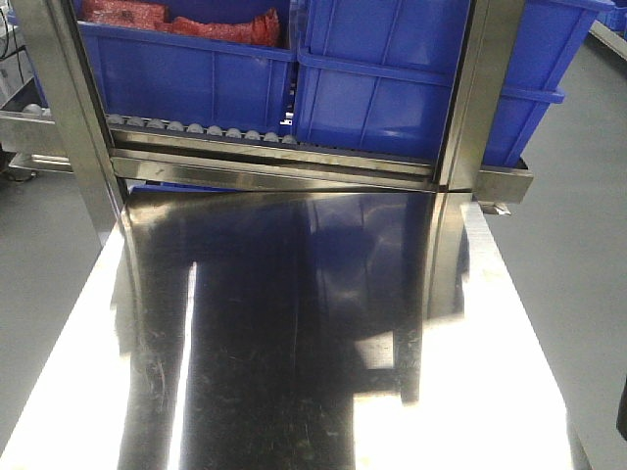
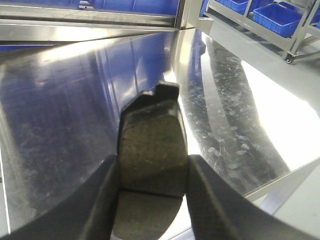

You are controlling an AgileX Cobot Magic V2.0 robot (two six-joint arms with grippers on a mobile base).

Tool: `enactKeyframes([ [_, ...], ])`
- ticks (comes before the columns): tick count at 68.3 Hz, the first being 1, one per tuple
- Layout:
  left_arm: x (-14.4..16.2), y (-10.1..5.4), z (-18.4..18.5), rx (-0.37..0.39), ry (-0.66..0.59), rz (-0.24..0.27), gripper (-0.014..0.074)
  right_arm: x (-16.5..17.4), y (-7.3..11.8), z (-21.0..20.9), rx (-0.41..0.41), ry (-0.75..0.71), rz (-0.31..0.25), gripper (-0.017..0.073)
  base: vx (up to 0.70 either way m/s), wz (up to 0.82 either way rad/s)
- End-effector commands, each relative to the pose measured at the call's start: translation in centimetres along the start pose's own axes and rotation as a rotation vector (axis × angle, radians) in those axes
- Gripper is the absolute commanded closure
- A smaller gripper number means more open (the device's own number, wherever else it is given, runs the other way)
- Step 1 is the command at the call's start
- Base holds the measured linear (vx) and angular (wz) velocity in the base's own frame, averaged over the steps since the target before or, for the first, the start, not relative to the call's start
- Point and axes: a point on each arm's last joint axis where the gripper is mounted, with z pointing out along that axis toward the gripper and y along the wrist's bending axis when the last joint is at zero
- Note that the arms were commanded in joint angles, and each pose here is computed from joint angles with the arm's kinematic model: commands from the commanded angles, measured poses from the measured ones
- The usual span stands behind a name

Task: Move and align brake pads A on conveyor
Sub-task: 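Turn the base away from the steel table toward the yellow floor line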

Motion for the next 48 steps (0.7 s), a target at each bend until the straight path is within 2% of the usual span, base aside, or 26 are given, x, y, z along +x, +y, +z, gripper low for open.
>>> enactKeyframes([
  [1,-1.51,-0.24,-0.33,0.018,-0.099,-0.014,0.06,-1.78,0.12,-0.38,-0.006,-0.125,-0.016,0.0564,0.0,0.0],
  [26,-1.51,-0.23,-0.33,0.018,-0.099,-0.013,0.06,-1.78,0.12,-0.38,-0.006,-0.125,-0.016,0.0564,-0.04,0.17],
  [48,-1.51,-0.23,-0.33,0.018,-0.099,-0.013,0.06,-1.78,0.12,-0.38,-0.006,-0.125,-0.016,0.0564,-0.13,0.64],
])
